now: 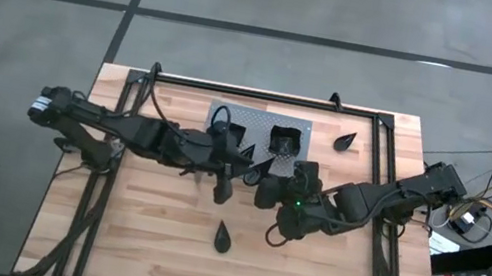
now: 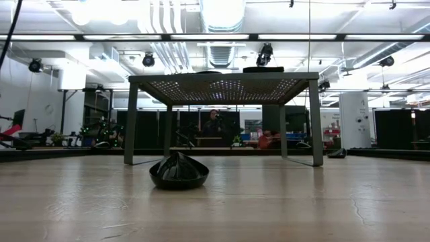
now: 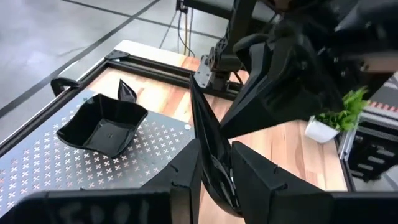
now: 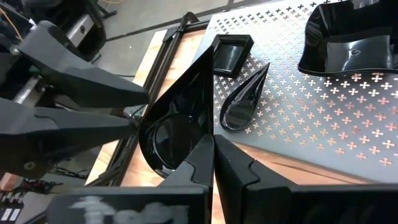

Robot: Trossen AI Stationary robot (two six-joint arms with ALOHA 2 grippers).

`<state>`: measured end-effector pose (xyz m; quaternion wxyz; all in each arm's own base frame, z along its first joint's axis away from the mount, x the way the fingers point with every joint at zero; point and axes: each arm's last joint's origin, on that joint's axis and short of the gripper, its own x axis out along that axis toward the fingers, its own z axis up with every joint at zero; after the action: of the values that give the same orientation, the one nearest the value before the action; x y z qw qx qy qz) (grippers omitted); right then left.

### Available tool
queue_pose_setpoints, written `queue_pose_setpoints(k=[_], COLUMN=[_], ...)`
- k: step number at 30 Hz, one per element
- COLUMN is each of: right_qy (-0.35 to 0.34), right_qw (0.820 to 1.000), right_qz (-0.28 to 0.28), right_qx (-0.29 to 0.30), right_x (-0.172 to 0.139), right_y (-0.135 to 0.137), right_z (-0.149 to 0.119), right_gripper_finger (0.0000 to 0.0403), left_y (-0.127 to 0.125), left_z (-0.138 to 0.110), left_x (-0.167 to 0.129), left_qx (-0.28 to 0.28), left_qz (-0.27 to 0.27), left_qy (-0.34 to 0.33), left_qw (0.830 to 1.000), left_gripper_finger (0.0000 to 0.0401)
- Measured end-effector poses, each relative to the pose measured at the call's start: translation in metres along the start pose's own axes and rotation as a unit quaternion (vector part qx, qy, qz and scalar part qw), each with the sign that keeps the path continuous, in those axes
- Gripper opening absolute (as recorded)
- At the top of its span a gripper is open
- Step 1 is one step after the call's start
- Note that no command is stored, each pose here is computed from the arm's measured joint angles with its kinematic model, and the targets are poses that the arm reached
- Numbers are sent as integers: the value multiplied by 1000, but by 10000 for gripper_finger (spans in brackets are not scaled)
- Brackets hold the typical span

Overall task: Pick & Place Mini shaped plates
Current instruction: Stack the black drop shaped plate on top of the other black drop shaped plate on the shelf

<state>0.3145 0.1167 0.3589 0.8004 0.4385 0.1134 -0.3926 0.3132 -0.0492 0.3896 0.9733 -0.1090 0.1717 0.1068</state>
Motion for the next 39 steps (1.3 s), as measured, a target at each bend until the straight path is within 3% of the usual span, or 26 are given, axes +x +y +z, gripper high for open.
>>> queue_pose_setpoints(k=[10, 17, 28, 32, 39], right_qy=[0, -1, -16, -21, -24], right_qw=[1000, 1000, 999, 999, 997], right_qz=[13, 16, 25, 20, 17], right_qx=[3, 3, -23, -31, -64], right_x=[0, 0, 1, 4, 4], right_y=[3, 4, 7, 7, 6], right_z=[0, 0, 1, 5, 7], right_gripper_finger=[8, 8, 11, 39, 136], left_y=[-1, 8, 15, 18, 36], left_z=[-5, -4, -5, -7, -7], left_x=[6, 7, 9, 6, -2], left_qx=[7, 12, -2, -11, -52], left_qz=[2, 24, 8, 16, 57], left_qy=[14, 29, 52, 70, 98], left_qw=[1000, 999, 999, 997, 992], left_gripper_finger=[77, 6, 0, 0, 0])
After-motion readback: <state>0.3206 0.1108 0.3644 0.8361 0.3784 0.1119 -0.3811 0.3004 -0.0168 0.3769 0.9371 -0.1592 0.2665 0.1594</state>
